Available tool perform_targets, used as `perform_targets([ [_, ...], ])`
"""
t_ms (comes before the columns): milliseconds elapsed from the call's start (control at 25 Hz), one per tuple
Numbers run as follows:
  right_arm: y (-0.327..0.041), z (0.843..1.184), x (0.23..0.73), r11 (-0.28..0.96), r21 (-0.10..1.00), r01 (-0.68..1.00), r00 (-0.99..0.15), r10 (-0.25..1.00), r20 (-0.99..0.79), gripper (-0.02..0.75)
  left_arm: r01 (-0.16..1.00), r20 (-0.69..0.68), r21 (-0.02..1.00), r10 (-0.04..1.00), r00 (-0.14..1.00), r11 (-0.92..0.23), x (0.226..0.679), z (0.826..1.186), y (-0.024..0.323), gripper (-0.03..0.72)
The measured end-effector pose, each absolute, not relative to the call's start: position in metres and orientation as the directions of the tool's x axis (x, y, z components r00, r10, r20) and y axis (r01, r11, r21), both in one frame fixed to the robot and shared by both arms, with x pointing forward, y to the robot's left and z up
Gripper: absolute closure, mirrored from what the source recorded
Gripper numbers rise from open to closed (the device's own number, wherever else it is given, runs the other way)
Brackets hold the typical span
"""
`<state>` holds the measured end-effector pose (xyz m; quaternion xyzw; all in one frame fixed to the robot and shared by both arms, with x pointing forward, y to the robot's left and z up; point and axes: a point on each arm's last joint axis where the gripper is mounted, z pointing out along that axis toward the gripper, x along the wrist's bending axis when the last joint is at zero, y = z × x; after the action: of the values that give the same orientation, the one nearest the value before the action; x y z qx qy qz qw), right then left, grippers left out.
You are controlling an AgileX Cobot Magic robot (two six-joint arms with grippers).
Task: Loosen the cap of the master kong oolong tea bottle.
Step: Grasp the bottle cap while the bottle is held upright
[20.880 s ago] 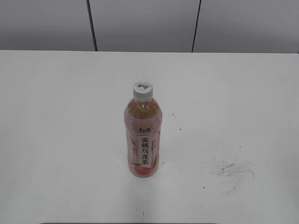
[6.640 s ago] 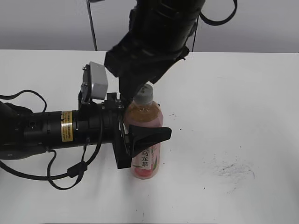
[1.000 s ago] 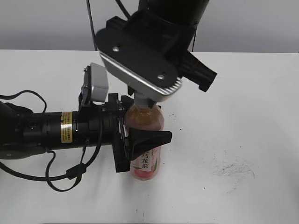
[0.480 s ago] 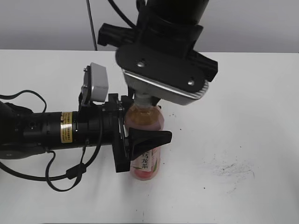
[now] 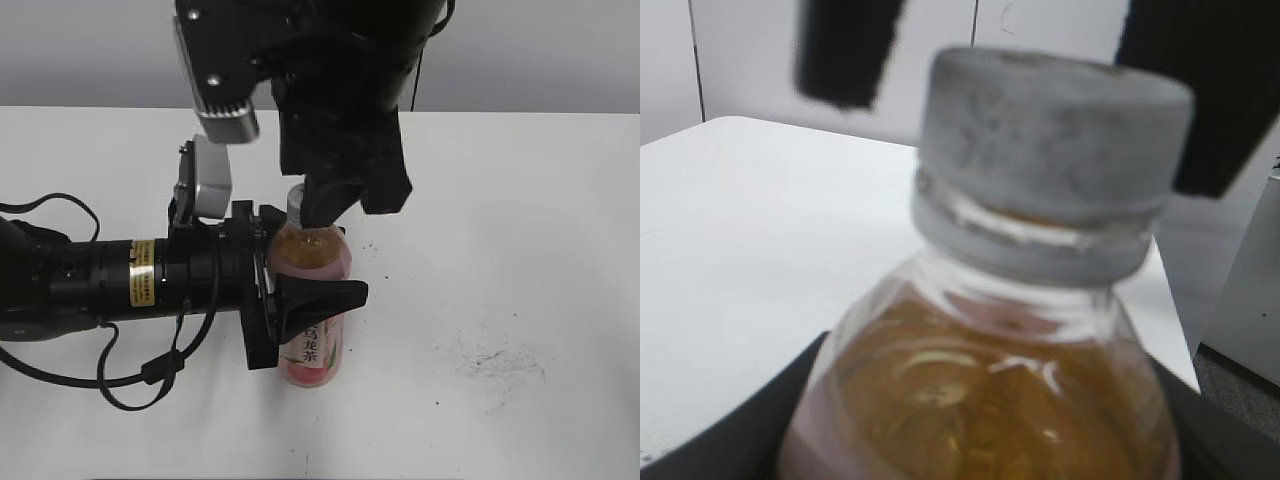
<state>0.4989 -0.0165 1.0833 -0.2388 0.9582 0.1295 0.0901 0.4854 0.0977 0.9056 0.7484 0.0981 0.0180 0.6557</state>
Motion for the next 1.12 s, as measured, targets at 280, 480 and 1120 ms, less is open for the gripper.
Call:
perform_targets([
  [280, -0.017, 1.091, 0.499, 0.942, 0.317, 0.106, -0.985, 0.143, -0.093, 0.33, 0.126, -0.104, 0.985, 0.172, 0.98, -0.12, 0.486, 0.906, 0.098, 0.243],
  [480, -0.018, 1.091, 0.5, 0.801, 0.325, 0.503, -0.853, 0.521, 0.037, 0.33, 0.126, -0.104, 0.985, 0.172, 0.98, -0.12, 0.486, 0.906, 0.098, 0.243],
  [1120, -0.018, 1.078, 0.495, 0.527, 0.232, 0.817, -0.57, 0.799, 0.19, 0.33, 0.126, -0.104, 0.985, 0.171, 0.98, -0.12, 0.485, 0.906, 0.098, 0.243],
])
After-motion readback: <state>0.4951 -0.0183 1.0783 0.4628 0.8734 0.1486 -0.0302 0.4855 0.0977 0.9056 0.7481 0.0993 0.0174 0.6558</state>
